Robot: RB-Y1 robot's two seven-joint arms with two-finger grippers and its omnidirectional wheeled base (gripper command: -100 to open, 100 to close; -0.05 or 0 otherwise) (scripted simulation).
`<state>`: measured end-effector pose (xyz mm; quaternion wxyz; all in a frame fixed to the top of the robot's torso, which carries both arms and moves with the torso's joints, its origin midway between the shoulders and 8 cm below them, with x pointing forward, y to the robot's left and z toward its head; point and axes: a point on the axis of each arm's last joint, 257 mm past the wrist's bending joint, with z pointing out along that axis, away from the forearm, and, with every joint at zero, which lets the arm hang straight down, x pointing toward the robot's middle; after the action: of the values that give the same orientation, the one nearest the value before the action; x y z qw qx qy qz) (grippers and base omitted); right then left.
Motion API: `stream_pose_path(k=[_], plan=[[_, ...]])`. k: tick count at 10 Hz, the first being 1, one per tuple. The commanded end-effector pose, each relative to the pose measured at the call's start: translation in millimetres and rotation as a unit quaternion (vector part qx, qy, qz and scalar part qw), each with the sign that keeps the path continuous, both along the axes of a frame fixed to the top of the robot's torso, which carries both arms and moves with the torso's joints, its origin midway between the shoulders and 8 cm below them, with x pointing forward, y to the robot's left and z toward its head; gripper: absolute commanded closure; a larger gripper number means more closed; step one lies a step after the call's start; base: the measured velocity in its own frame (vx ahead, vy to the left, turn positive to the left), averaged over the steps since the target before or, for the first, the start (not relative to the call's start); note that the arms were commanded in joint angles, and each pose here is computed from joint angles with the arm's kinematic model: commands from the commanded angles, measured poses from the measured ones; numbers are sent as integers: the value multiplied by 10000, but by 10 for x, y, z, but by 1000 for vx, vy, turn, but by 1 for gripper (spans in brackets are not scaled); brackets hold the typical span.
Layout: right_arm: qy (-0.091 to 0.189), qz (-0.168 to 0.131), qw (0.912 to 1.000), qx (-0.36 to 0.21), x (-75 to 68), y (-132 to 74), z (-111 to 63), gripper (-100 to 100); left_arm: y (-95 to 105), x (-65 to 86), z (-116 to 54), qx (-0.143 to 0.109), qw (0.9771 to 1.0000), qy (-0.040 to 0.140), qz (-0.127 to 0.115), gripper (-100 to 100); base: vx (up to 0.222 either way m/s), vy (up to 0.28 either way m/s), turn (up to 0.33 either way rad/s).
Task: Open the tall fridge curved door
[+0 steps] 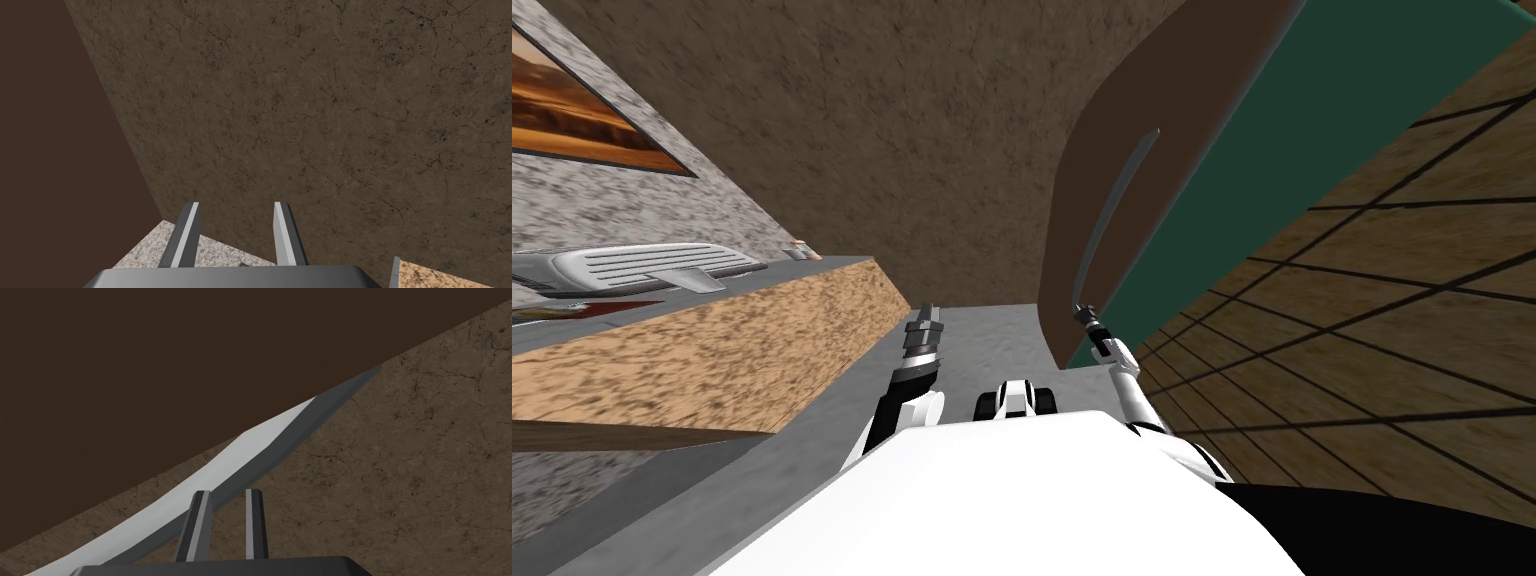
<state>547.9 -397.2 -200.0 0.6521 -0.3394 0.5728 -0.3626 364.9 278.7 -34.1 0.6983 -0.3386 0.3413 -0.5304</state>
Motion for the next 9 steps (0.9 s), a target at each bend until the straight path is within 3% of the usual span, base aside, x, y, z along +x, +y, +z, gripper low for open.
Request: stream_pose_path(k=[1,9], plan=[[0,10,10000,77,128,-61,141,-100,0,0,0,0,10000,0,0,0,-75,12,55],[-15,-25,9997,258,424,-238,540,-100,0,0,0,0,10000,0,0,0,-48,6,40]])
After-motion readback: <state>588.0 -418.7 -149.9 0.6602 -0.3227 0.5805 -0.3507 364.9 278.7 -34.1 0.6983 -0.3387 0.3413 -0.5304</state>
